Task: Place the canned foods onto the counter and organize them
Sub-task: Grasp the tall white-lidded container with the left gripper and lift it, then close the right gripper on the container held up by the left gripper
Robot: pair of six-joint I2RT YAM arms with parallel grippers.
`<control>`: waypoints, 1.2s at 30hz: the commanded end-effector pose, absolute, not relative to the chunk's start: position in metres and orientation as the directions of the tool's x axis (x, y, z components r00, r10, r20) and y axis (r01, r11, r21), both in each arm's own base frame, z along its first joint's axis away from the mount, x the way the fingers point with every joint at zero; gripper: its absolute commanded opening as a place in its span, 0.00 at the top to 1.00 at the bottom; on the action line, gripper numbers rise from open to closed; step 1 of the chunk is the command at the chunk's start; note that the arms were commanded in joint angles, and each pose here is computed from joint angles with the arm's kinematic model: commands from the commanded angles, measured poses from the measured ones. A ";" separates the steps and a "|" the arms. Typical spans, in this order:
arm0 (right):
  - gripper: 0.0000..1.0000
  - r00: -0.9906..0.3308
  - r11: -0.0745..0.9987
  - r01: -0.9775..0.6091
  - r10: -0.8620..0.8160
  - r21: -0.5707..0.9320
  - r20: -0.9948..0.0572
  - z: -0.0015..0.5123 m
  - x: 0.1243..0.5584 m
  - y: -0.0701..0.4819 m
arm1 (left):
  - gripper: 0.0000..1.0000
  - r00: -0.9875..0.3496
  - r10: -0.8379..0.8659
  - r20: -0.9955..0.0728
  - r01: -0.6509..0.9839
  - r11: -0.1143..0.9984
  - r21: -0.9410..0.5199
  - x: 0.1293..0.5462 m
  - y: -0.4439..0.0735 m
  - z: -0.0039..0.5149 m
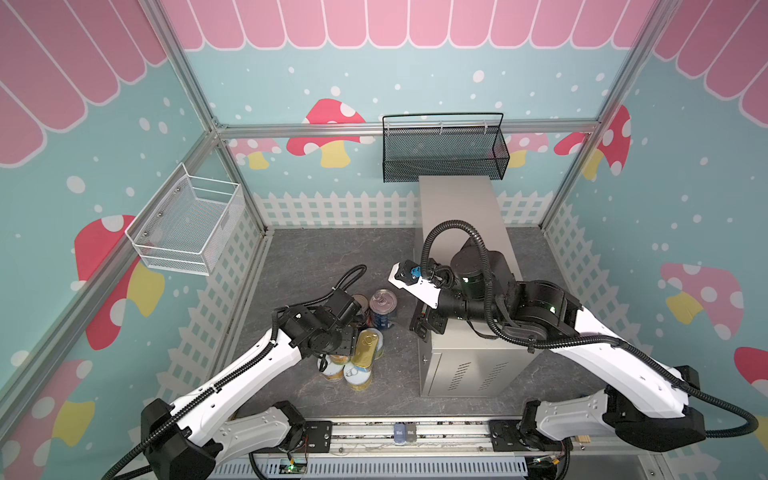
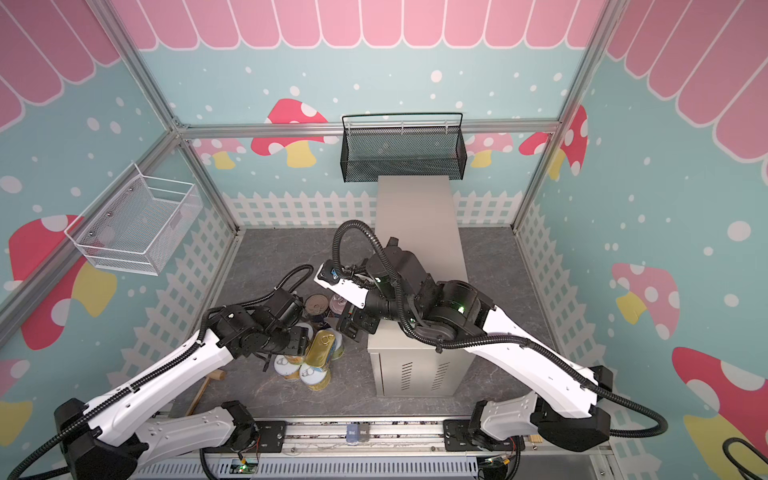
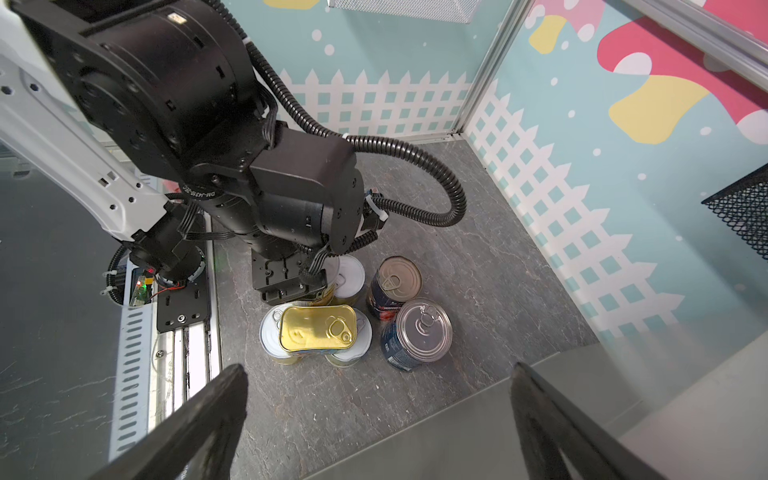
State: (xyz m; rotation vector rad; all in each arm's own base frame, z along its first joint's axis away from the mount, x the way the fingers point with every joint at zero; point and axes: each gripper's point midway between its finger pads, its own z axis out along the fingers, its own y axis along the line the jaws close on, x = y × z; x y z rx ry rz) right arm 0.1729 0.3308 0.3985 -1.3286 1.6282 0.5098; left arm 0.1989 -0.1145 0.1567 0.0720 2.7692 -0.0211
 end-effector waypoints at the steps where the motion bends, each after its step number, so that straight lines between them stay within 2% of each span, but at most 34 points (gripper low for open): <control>1: 0.01 0.086 0.274 -0.927 -0.512 -0.257 -0.855 0.401 0.163 0.334 | 1.00 -0.888 0.041 -0.459 0.054 0.998 -0.015 0.211 -0.114 0.186; 9: 0.00 0.138 0.211 -0.938 -0.498 -0.274 -0.856 0.399 0.155 0.345 | 1.00 -0.859 0.074 -0.507 0.087 0.996 -0.002 0.214 -0.110 0.220; 21: 0.00 0.193 0.146 -0.947 -0.450 -0.285 -0.872 0.383 0.145 0.376 | 1.00 -0.814 0.107 -0.571 0.190 0.978 -0.089 0.208 -0.120 0.295; 36: 0.01 0.183 0.214 -0.938 -0.359 -0.272 -0.915 0.378 0.163 0.420 | 1.00 -0.689 0.092 -0.719 0.326 0.925 -0.194 0.189 -0.119 0.390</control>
